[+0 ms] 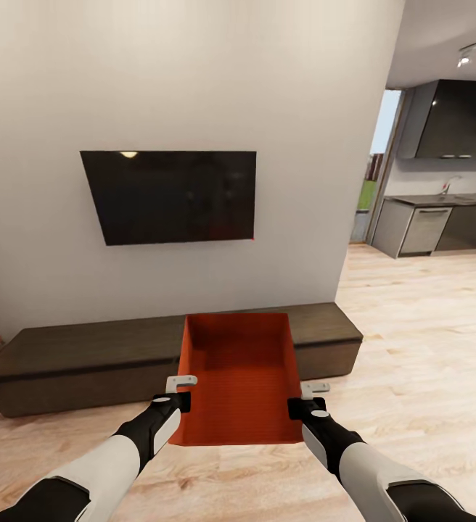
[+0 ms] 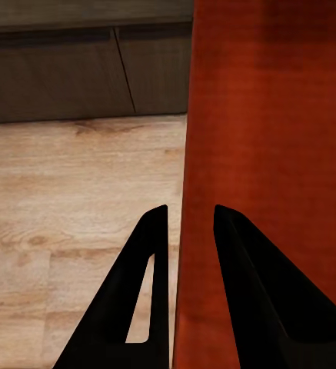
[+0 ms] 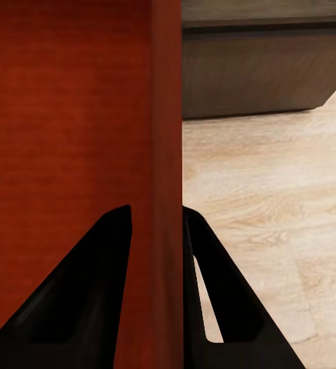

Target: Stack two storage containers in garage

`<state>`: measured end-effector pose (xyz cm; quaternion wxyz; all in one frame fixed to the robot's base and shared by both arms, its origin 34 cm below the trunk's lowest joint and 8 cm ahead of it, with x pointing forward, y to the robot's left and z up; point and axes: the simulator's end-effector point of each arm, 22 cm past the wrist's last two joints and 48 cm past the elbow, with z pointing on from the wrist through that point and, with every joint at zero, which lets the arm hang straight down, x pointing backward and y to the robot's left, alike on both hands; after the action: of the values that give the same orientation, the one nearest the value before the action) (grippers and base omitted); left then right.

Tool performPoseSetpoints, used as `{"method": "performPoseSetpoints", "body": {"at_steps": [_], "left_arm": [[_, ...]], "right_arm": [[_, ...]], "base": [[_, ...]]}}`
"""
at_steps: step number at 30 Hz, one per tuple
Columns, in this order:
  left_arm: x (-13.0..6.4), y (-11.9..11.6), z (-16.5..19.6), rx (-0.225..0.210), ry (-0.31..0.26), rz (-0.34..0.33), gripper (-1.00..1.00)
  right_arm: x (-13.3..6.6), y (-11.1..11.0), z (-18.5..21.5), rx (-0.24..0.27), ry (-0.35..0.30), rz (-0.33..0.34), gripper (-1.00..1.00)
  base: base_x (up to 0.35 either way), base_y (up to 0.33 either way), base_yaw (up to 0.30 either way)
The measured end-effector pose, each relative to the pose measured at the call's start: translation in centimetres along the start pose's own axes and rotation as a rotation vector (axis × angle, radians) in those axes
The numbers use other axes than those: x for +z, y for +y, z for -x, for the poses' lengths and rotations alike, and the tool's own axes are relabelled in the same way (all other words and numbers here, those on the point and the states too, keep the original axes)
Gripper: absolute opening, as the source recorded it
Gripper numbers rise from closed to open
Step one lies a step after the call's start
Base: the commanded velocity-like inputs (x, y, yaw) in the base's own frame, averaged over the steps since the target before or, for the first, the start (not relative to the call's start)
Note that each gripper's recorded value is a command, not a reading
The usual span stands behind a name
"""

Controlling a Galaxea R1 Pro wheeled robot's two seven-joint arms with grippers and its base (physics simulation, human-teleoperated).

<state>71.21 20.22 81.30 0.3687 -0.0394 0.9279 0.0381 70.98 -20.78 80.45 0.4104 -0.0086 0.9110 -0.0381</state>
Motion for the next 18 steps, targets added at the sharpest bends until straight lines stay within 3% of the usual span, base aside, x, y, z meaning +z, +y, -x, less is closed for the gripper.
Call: {"method": "performPoseSetpoints", "body": {"at_steps": [18], "left_arm": [[-0.9, 0.1, 1.4, -0.004, -0.028, -0.003, -1.00]], "right_arm": [[-0.8, -0.1, 1.5, 0.001, -0.028, -0.001, -1.00]], "base": [[0.000, 0.000, 0.000]]}}
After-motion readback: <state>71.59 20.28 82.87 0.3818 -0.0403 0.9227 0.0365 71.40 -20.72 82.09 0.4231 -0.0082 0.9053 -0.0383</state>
